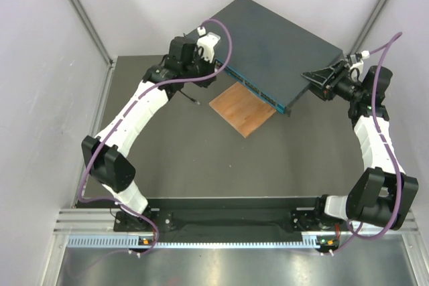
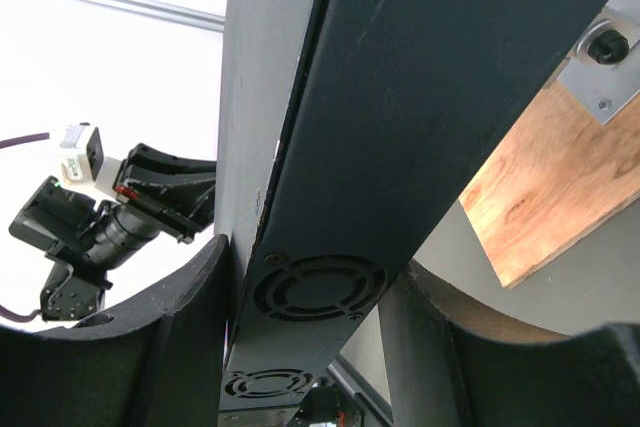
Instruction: Insert the plug into the switch port
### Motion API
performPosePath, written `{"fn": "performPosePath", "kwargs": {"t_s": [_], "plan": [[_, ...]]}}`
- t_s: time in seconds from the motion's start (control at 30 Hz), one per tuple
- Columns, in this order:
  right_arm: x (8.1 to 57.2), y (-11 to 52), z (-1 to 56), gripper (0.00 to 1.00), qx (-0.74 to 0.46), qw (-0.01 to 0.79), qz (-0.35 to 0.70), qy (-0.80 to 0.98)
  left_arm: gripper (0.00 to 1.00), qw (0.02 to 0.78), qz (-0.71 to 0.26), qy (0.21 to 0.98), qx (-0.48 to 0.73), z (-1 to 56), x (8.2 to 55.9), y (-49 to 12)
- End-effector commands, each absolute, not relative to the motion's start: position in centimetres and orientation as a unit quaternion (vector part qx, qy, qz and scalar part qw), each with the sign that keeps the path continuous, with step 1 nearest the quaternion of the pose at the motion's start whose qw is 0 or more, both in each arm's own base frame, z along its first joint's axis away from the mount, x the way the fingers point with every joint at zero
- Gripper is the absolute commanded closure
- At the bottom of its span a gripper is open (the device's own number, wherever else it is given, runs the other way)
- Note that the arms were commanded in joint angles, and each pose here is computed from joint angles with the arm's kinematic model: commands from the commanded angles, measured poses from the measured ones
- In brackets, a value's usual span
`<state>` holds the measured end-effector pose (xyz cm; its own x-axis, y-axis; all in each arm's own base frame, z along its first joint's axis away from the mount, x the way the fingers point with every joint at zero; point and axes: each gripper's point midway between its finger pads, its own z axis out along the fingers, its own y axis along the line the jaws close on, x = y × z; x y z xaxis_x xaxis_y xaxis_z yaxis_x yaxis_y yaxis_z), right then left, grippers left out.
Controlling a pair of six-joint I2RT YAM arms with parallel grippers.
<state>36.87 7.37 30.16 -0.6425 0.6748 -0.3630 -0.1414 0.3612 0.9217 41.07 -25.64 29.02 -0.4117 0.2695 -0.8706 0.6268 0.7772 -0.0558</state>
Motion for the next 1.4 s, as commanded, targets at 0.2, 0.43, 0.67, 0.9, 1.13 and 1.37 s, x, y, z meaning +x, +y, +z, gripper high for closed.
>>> {"fn": "performPosePath", "kwargs": {"t_s": [0.2, 0.43, 0.67, 0.9, 1.13, 1.37], "plan": [[37.5, 8.4, 32.1, 1.0, 0.06, 0.467, 0.495, 0.73, 1.0, 0.569, -0.219, 0.719, 0.334, 31.6, 43.6, -29.6], [37.4, 8.4, 32.0, 1.0, 0.058, 0.467, 0.494, 0.732, 1.0, 0.587, -0.219, 0.699, 0.345, 33.1, 43.8, -29.9], [37.2, 8.4, 32.1, 1.0, 0.056, 0.466, 0.493, 0.732, 1.0, 0.593, -0.185, 0.704, 0.344, 34.5, 43.9, -28.4], [37.2, 8.5, 32.1, 1.0, 0.055, 0.466, 0.494, 0.732, 1.0, 0.604, -0.176, 0.698, 0.342, 36.4, 43.9, -27.7], [37.3, 8.4, 32.1, 1.0, 0.057, 0.467, 0.493, 0.732, 1.0, 0.605, -0.184, 0.693, 0.346, 37.3, 43.7, -27.9], [37.5, 8.4, 32.0, 1.0, 0.059, 0.465, 0.493, 0.733, 1.0, 0.604, -0.194, 0.695, 0.34, 37.0, 44.3, -28.5]]}}
